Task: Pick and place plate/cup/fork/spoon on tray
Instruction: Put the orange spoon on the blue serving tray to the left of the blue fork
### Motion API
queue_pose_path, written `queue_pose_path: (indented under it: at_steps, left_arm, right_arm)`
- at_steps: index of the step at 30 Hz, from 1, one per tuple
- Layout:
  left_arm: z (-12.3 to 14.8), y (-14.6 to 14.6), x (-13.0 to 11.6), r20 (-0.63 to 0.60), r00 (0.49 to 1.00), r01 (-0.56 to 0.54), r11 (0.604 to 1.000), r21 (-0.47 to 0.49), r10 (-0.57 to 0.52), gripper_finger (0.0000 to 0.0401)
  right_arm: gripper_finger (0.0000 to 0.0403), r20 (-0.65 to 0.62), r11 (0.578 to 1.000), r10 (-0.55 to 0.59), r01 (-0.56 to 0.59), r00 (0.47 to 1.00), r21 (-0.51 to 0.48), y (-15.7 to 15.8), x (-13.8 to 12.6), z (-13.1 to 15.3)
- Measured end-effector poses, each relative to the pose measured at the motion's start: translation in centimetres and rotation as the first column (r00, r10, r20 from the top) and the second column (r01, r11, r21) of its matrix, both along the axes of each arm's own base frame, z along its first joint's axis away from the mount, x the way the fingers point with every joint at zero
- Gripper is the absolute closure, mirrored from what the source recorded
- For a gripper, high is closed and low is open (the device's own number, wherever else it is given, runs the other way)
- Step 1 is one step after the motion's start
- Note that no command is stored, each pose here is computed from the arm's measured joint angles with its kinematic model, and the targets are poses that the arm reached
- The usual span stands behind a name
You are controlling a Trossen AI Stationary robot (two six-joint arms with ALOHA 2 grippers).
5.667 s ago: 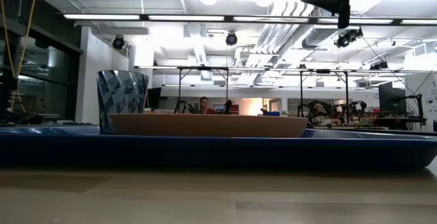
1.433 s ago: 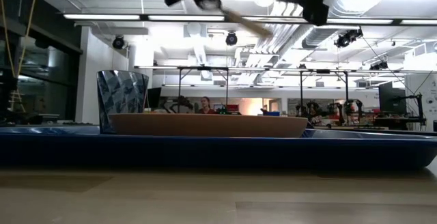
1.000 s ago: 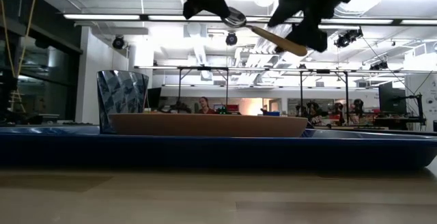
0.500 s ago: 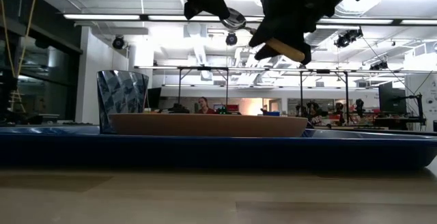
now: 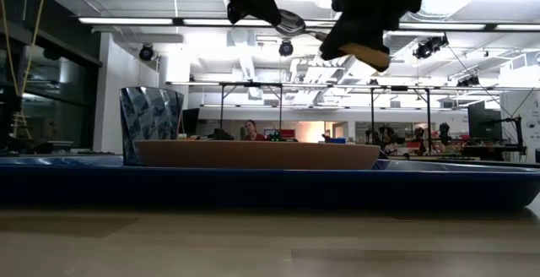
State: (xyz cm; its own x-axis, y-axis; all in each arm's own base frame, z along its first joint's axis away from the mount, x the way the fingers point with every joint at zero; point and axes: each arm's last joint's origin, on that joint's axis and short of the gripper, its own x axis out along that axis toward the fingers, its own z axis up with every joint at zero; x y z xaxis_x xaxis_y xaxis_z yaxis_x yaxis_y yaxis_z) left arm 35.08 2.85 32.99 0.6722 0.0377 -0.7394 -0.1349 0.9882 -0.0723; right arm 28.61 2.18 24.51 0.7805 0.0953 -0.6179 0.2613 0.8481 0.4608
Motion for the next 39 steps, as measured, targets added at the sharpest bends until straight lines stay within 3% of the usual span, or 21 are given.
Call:
queue_pose_path:
  at_steps: [6, 13, 16, 19, 21, 25, 29, 31, 33, 39]
  left_arm:
    - [0.8, 0.8, -0.6, 0.026, 1.000, -0.006, 1.000, 0.024, 0.006, 0.0305]
    - [3.9, 2.1, -3.6, 0.103, 0.992, -0.084, 0.994, 0.076, 0.076, 0.0231]
    - [5.3, 2.3, -5.3, 0.132, 0.986, -0.115, 0.991, 0.070, 0.105, 0.0221]
    - [6.6, 2.2, -6.8, 0.209, 0.970, -0.139, 0.988, 0.059, 0.124, 0.0222]
    - [6.7, 2.1, -7.8, 0.257, 0.957, -0.154, 0.987, 0.054, 0.135, 0.0225]
    - [5.7, 1.7, -9.4, 0.435, 0.883, -0.192, 0.981, -0.005, 0.175, 0.0233]
    - [4.1, 1.4, -11.2, 0.566, 0.787, -0.216, 0.969, -0.117, 0.244, 0.0236]
    - [3.4, 1.3, -11.9, 0.599, 0.750, -0.223, 0.960, -0.167, 0.279, 0.0236]
    - [2.8, 1.2, -12.6, 0.606, 0.732, -0.231, 0.951, -0.208, 0.310, 0.0237]
    - [2.8, 1.0, -13.8, 0.631, 0.696, -0.246, 0.939, -0.239, 0.343, 0.0237]
  right_arm:
    - [0.0389, -0.080, 1.000, 0.007, -0.009, 0.997, -0.027, -0.2, -1.8, 0.6]
    - [0.0389, -0.259, 0.997, -0.045, 0.029, 0.965, -0.066, -0.2, -5.0, 0.3]
    - [0.0389, -0.301, 0.996, -0.086, 0.084, 0.950, -0.020, 0.2, -6.7, -1.7]
    - [0.0389, -0.255, 0.978, -0.150, 0.181, 0.955, 0.101, 1.0, -8.1, -4.4]
    - [0.0389, -0.190, 0.942, -0.221, 0.259, 0.957, 0.212, 1.6, -8.6, -6.0]
    - [0.0389, -0.036, 0.822, -0.392, 0.368, 0.919, 0.435, 2.6, -8.7, -7.7]
    - [0.0390, -0.057, 0.658, -0.591, 0.522, 0.805, 0.542, 3.7, -8.0, -8.4]
    - [0.0390, -0.098, 0.609, -0.625, 0.562, 0.774, 0.560, 4.4, -7.3, -8.8]
    - [0.0390, -0.142, 0.578, -0.632, 0.586, 0.762, 0.568, 5.2, -6.5, -9.3]
    - [0.0390, -0.217, 0.563, -0.629, 0.630, 0.746, 0.535, 6.6, -4.6, -10.9]
